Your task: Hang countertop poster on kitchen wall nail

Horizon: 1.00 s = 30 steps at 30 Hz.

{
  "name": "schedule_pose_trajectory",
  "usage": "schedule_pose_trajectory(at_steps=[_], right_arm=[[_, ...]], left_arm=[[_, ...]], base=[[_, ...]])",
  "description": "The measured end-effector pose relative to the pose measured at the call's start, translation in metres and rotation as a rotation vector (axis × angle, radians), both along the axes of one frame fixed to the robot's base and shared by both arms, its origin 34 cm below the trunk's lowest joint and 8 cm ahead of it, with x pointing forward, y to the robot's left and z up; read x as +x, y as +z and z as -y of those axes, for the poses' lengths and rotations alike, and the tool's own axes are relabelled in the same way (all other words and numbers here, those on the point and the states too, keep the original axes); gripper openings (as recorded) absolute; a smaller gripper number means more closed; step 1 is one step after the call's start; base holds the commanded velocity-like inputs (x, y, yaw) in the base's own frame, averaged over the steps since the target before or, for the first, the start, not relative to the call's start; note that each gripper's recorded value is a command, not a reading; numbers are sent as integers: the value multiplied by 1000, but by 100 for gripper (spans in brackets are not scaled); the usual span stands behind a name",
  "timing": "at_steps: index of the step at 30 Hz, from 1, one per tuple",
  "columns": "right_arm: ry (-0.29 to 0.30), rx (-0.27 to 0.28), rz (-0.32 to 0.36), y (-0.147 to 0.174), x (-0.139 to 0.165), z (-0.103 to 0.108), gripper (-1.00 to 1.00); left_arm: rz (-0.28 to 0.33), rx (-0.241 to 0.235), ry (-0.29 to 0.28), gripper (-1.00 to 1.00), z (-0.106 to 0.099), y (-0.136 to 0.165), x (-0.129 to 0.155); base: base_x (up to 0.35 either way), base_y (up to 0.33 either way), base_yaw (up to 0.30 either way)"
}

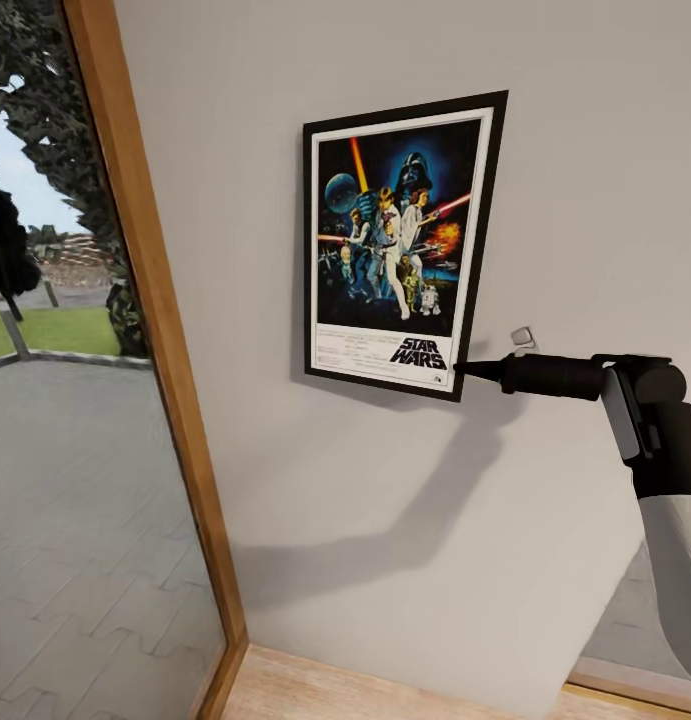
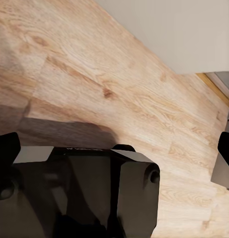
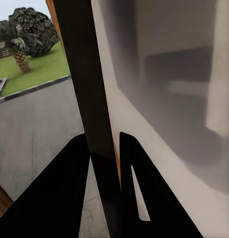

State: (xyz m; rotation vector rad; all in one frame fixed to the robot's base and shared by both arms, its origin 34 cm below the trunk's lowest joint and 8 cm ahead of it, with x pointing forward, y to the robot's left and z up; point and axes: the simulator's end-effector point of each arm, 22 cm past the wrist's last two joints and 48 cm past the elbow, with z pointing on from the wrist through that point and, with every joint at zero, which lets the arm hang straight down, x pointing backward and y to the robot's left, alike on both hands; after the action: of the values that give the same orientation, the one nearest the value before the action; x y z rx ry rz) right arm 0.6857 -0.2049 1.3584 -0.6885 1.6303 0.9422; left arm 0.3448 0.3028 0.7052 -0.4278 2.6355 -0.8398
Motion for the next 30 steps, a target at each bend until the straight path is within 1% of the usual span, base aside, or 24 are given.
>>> schedule_pose_trajectory(at_steps=[13,19,30], right_arm=[[0,0,0,0,0,0,-100],[0,-1,1,0,0,0,-100],[-1,-1,1,0,0,0,-100]], left_arm=[[0,0,0,100,0,0,0],[0,0,0,100,0,0,0],[-1,0,0,100,0,0,0]], base=[[0,-10,0],[0,-110,0],[0,-15,0]])
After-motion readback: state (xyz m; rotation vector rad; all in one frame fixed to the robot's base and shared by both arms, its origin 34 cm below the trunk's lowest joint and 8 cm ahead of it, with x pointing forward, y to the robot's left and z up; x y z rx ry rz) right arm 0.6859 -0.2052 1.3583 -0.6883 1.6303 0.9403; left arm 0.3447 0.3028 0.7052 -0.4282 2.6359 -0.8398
